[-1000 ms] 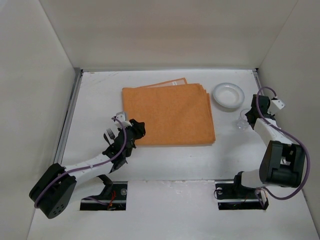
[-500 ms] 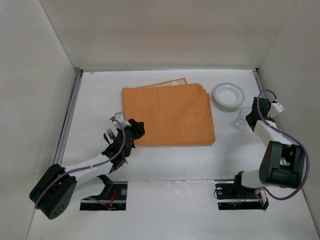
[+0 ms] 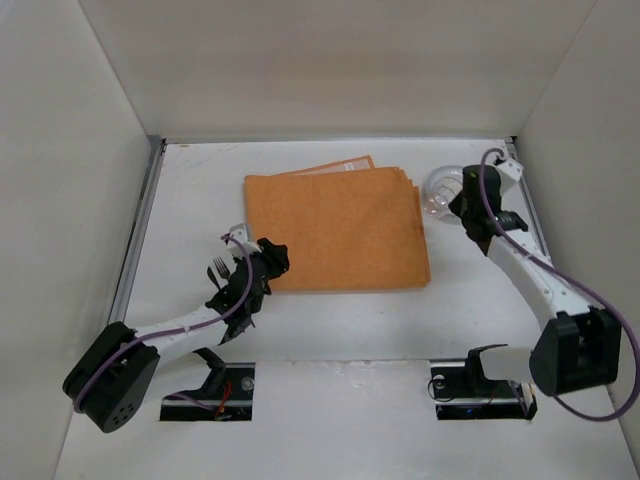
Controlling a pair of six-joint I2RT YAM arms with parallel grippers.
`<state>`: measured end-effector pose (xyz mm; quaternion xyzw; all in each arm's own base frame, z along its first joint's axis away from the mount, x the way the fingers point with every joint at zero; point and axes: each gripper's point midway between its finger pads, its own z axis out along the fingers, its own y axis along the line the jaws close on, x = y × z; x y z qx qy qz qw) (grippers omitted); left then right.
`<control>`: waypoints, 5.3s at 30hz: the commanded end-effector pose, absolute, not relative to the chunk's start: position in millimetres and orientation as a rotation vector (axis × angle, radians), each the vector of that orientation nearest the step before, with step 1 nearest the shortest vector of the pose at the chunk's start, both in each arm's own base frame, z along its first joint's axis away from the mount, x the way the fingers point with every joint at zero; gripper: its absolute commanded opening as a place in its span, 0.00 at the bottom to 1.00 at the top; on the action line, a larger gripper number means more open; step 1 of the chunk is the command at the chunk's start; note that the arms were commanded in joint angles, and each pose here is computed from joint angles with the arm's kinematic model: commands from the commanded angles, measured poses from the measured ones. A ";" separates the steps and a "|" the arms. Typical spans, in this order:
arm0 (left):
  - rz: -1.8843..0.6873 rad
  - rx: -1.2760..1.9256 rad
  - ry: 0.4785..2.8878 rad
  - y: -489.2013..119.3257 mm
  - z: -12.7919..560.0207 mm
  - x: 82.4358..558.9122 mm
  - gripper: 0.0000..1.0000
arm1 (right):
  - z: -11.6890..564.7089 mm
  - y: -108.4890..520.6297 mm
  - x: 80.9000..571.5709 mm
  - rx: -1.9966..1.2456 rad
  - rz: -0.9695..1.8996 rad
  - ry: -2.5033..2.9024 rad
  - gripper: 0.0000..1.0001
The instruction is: Set the dinner table for one person
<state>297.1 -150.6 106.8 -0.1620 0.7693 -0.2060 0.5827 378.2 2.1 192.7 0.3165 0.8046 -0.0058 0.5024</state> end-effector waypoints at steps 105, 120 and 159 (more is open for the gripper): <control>-0.415 -0.444 1.691 -119.4 123.4 310.7 0.43 | 298.2 83.1 402.5 0.698 1.096 1.484 0.12; -0.360 -0.534 1.649 -90.2 127.0 307.7 0.43 | 203.0 296.4 394.9 0.484 1.262 1.868 0.12; -0.196 -0.540 1.725 -70.6 138.5 294.9 0.27 | 92.0 265.7 329.7 0.349 0.798 2.201 0.58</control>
